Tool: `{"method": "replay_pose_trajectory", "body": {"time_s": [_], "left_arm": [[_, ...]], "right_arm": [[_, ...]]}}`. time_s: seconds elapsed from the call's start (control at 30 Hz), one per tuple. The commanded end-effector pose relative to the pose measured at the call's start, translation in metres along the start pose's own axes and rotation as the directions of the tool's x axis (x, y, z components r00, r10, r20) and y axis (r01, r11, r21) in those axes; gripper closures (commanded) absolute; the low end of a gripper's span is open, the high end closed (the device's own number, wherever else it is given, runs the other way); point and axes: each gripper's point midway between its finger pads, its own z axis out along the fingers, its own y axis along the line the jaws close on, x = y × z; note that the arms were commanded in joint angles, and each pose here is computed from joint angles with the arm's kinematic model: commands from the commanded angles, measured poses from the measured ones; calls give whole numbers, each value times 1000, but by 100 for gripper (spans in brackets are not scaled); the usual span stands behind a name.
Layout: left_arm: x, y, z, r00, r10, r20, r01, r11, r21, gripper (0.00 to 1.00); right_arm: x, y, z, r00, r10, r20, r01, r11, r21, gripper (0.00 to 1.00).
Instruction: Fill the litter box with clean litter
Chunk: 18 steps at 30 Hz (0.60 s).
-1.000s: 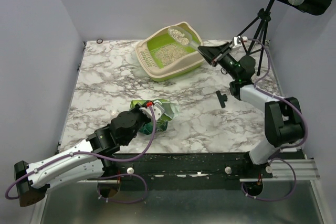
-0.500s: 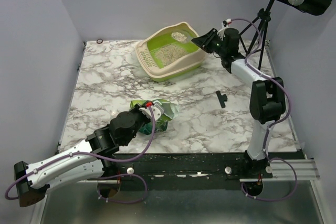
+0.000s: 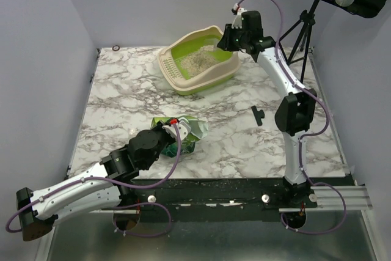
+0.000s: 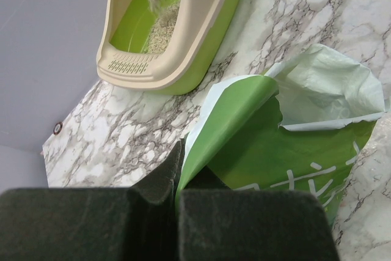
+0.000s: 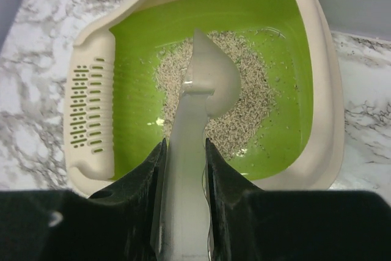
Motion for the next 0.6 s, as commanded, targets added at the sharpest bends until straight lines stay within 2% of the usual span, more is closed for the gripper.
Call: {"method": "replay_pose_trajectory", "body": {"time_s": [0.0, 0.27, 0.57], "left_arm": [[-29, 0, -1, 994, -63, 84, 61, 998, 29, 100], [-27, -2, 0, 996, -57, 75, 55, 998, 35, 100], [-24, -7, 3, 997, -50, 60, 46, 998, 52, 100]], "right_arm": [[50, -13, 7, 955, -203, -214, 225, 971, 84, 100], [68, -11, 2, 905, -307, -294, 338, 939, 59, 100], [97, -11, -23, 853, -336, -400, 372, 928, 15, 100]]}}
